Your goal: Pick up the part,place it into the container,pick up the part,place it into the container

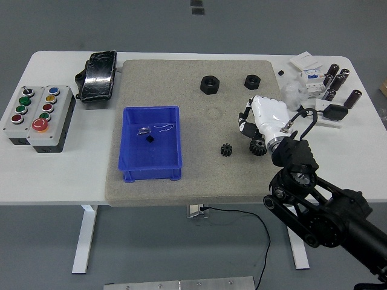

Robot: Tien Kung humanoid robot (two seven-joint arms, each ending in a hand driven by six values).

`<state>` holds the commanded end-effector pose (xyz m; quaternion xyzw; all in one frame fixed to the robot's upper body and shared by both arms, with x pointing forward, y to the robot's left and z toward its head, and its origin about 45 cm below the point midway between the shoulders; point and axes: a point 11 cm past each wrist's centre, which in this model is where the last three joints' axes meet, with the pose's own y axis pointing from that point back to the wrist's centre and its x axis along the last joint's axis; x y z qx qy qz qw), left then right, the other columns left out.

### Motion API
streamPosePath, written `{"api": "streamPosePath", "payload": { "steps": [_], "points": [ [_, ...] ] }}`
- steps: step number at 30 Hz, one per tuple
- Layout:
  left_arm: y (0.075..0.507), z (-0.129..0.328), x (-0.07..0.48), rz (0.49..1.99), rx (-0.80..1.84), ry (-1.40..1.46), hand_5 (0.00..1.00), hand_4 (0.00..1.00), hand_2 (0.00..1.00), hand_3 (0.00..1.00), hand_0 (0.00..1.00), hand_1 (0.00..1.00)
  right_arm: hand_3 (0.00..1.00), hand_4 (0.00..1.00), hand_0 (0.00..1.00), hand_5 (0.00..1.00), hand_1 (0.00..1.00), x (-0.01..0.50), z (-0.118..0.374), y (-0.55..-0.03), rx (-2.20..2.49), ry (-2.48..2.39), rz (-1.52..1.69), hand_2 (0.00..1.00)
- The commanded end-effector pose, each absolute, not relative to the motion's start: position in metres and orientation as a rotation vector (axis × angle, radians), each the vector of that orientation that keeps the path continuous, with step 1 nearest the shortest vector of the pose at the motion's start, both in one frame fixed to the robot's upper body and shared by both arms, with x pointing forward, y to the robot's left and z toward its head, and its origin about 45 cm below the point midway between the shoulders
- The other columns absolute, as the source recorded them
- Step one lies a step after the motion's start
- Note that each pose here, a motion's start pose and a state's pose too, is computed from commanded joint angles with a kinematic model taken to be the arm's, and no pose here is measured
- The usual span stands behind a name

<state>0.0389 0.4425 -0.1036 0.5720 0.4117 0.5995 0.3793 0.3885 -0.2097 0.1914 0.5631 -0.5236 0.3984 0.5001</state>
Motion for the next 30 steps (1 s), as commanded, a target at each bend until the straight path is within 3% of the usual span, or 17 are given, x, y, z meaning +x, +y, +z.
{"api": "streamPosePath", "payload": {
  "steps": [18,19,24,25,30],
  "points": [
    [0.443,-0.103,0.04,1.533,1.459,1.048,0.354,0.707,0.55,0.603,0.667,0.632,0.878,0.926,0.375,0.445,0.712,0.37,0.149,-0.236,1.335,-1.124,0.826,0.867],
    [0.443,-0.103,0.04,1.533,1.459,1.048,0.355,0.707,0.55,0.603,0.667,0.632,0.815,0.922,0.361,0.449,0.68,0.37,0.147,-0.238,1.332,-1.122,0.821,0.777],
    [0.443,-0.103,0.04,1.533,1.46,1.047,0.355,0.707,0.55,0.603,0.667,0.632,0.815,0.922,0.361,0.449,0.68,0.37,0.139,-0.243,1.327,-1.121,0.799,0.777],
    [0.443,-0.103,0.04,1.533,1.46,1.047,0.355,0.707,0.55,0.603,0.667,0.632,0.66,0.678,0.321,0.27,0.548,0.37,0.138,-0.244,1.328,-1.124,0.798,0.543],
    [0.442,-0.104,0.04,1.531,1.459,1.046,0.355,0.707,0.55,0.603,0.667,0.632,0.66,0.678,0.321,0.27,0.548,0.372,0.138,-0.244,1.342,-1.166,0.809,0.543]
  ]
}}
